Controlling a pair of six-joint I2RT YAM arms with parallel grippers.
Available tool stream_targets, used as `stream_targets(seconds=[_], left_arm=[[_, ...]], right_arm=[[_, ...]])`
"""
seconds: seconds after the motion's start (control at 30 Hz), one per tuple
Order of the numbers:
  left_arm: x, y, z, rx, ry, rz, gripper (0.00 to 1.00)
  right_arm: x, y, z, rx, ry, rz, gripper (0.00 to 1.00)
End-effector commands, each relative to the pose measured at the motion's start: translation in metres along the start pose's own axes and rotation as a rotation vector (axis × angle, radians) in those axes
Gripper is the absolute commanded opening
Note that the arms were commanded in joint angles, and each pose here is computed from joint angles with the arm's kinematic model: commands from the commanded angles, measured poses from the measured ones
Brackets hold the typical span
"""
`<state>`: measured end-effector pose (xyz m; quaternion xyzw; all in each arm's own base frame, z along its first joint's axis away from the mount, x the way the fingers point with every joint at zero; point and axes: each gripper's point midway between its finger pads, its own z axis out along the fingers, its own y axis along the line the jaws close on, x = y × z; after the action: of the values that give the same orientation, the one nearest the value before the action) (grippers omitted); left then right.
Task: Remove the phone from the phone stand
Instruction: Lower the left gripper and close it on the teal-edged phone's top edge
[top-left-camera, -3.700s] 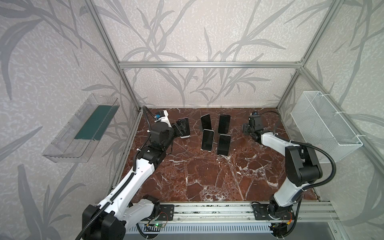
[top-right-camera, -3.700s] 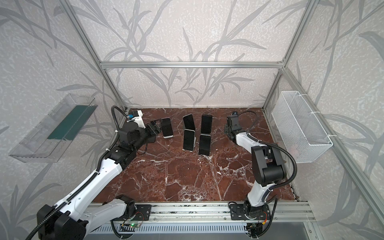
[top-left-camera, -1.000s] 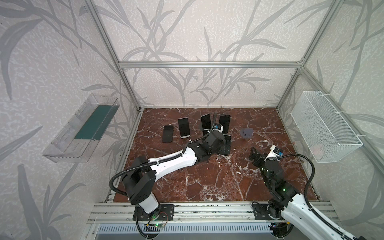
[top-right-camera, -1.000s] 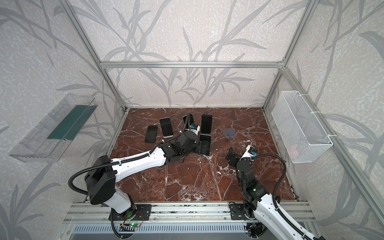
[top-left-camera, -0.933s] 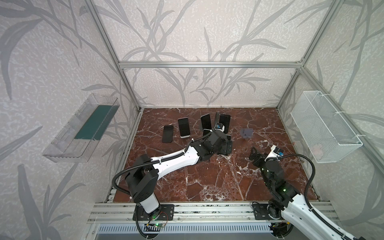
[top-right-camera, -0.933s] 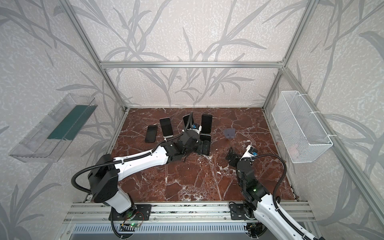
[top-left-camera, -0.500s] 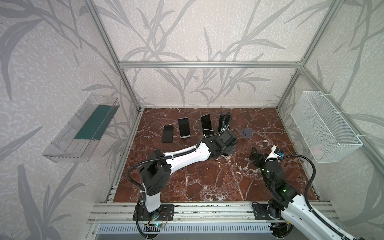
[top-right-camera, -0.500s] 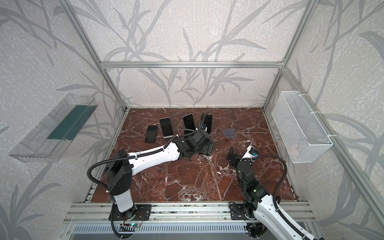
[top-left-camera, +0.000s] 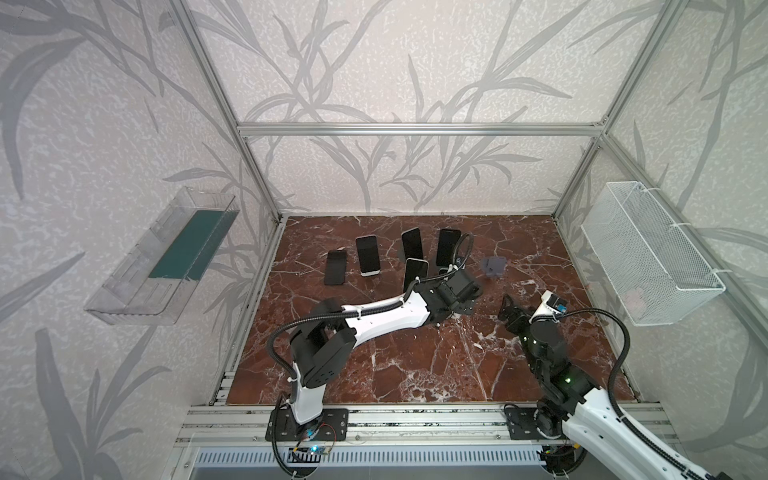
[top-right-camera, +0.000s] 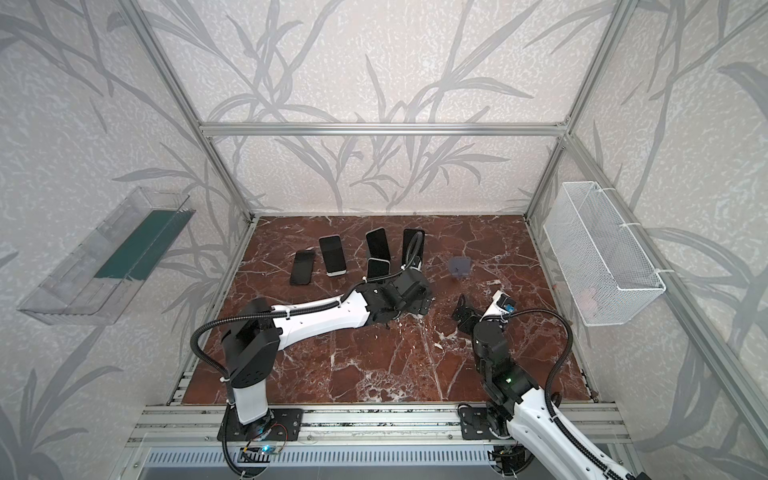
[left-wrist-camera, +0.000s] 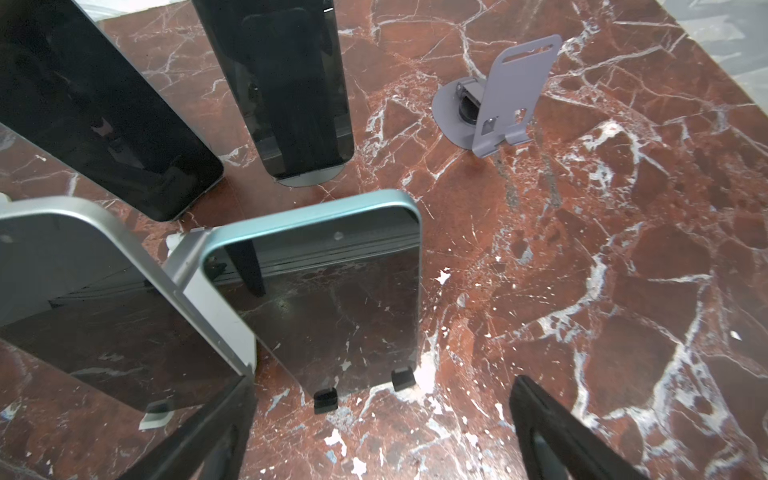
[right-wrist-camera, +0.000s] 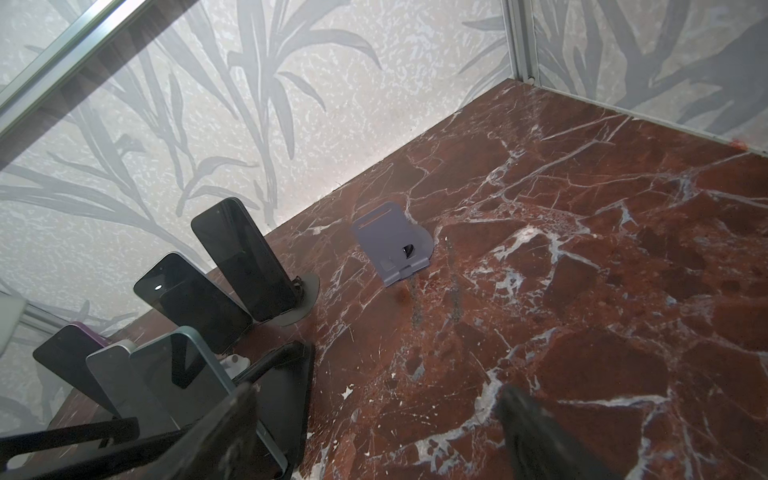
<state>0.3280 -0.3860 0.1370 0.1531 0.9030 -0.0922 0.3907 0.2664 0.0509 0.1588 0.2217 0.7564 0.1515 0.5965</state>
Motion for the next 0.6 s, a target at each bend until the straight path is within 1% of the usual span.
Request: stream_targets(seconds=[0.0, 0.23, 0.57], left_arm=[[-0.009, 0.009, 0.0, -0.048, -0.07, -0.011, 0.96], [-0.011, 0.011, 0.008, -0.076, -0.074, 0.011, 0.97], [-0.01, 0.006, 0.026, -0.059, -0.039, -0.01, 0.97]], right_arm=[[-0.003, 0.011, 0.001, -0.039, -0.002, -0.011, 0.9], [0.001, 0.016, 0.004, -0.047, 0.029, -0.032, 0.91], [0.006, 0.02, 0.008, -0.047, 0.065, -0.052, 0.95]])
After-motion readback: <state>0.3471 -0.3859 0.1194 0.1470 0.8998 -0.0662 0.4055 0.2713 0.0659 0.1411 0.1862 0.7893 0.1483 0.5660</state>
